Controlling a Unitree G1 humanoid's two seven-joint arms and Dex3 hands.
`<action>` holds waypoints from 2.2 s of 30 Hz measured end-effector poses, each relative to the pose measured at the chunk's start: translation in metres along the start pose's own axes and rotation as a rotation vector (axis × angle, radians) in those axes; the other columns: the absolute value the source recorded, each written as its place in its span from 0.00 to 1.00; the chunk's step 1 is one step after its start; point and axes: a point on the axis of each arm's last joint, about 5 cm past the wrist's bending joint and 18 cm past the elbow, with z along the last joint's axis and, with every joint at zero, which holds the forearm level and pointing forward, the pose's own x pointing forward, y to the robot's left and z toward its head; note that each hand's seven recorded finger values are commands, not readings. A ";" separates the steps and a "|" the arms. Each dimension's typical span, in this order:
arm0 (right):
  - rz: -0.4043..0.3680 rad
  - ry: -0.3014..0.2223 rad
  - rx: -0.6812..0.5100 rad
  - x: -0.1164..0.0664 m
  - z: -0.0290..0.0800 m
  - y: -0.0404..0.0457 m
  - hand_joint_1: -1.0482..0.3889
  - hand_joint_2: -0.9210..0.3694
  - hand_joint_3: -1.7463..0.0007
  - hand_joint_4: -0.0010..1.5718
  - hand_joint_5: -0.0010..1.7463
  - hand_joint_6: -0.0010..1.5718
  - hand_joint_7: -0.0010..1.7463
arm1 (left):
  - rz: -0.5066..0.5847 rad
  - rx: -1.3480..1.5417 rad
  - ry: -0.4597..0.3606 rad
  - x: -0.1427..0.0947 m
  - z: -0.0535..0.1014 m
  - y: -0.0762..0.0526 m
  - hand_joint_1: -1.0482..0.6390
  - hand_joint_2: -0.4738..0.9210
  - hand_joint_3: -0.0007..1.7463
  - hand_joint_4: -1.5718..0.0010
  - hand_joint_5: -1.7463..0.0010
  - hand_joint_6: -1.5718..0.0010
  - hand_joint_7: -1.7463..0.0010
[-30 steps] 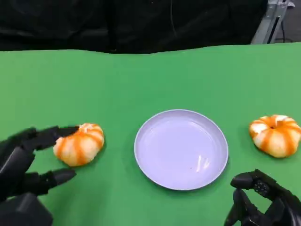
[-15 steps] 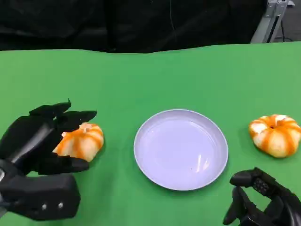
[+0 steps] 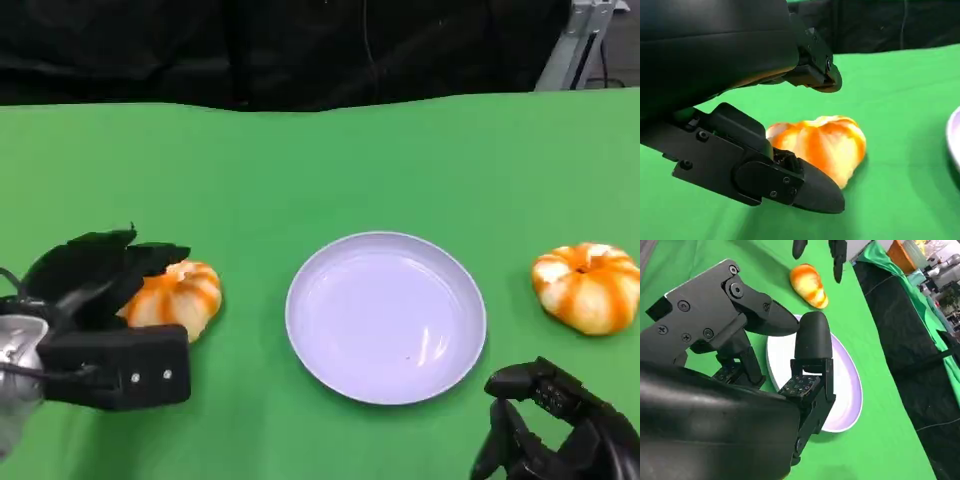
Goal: Grasp the bread from the table and place it into the plate.
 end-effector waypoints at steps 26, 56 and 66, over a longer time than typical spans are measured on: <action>0.006 0.001 0.005 0.001 -0.001 0.0027 0.61 0.32 0.34 0.59 0.91 0.54 0.77 | -0.135 0.009 0.092 0.023 -0.001 -0.020 0.02 1.00 0.08 0.91 0.99 0.79 1.00; 0.008 -0.004 0.004 0.000 0.000 0.0034 0.61 0.32 0.34 0.59 0.91 0.53 0.79 | -0.054 -0.075 0.087 0.027 0.003 -0.023 0.55 1.00 0.18 0.35 0.85 0.27 0.96; 0.007 -0.004 0.003 0.000 0.000 0.0033 0.61 0.33 0.33 0.59 0.91 0.53 0.79 | 0.036 -0.123 0.033 0.031 0.012 -0.013 0.55 0.93 0.29 0.51 0.32 0.36 0.72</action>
